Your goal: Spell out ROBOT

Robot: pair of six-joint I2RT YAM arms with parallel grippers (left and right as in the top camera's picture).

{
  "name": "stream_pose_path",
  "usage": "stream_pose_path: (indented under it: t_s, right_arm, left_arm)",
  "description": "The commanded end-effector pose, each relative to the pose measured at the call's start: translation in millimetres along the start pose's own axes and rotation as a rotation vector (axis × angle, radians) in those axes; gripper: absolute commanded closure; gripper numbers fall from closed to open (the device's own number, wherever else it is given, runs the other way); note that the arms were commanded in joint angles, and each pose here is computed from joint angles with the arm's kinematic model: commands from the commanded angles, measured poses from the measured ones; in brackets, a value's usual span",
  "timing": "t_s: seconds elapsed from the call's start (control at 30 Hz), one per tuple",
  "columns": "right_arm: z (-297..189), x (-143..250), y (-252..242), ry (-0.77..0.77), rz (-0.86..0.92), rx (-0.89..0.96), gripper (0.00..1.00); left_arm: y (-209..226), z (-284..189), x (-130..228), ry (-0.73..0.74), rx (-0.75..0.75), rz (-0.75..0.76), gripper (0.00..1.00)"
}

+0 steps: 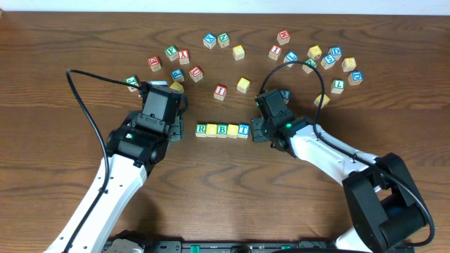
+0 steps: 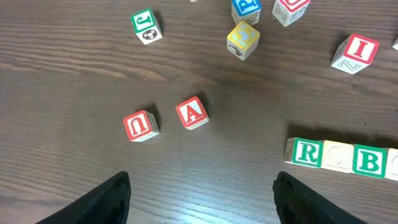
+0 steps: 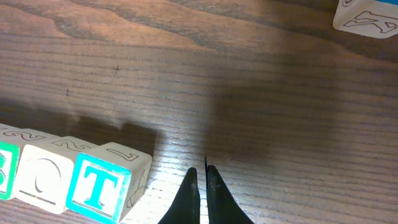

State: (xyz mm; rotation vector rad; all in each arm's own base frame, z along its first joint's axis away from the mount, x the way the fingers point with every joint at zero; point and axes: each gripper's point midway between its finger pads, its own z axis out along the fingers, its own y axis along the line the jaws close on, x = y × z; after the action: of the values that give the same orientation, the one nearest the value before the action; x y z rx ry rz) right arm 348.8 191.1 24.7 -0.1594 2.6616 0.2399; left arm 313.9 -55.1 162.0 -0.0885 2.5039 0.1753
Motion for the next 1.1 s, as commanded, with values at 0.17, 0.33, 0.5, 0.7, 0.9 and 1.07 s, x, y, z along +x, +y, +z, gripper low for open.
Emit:
stream_pose_path:
  t_s: [0.17,0.33,0.5,0.7,0.9,1.07]
  right_arm:
    - [0,-4,9,-0.025,0.001,-0.021,0.99]
    - [0,-5,13,-0.032,-0.006,-0.028,0.99]
    - [6,0,13,-0.016,-0.011,-0.02,0.99]
    - [9,3,12,-0.007,-0.012,-0.017,0.99]
    - [9,4,14,-0.002,-0.017,-0.021,0.99]
    - [9,7,22,0.0,-0.034,-0.03,0.99]
  left_arm:
    - [4,-1,-1,-0.005,-0.017,-0.01,0.27]
    - [4,-1,-2,-0.005,-0.017,-0.01,0.27]
    - [4,-1,-2,-0.005,-0.017,-0.01,0.27]
    - [4,-1,-2,-0.005,-0.017,-0.01,0.27]
    - [4,-1,-2,-0.005,-0.017,-0.01,0.27]
    - [4,-1,-2,-0.006,-0.016,-0.01,0.26]
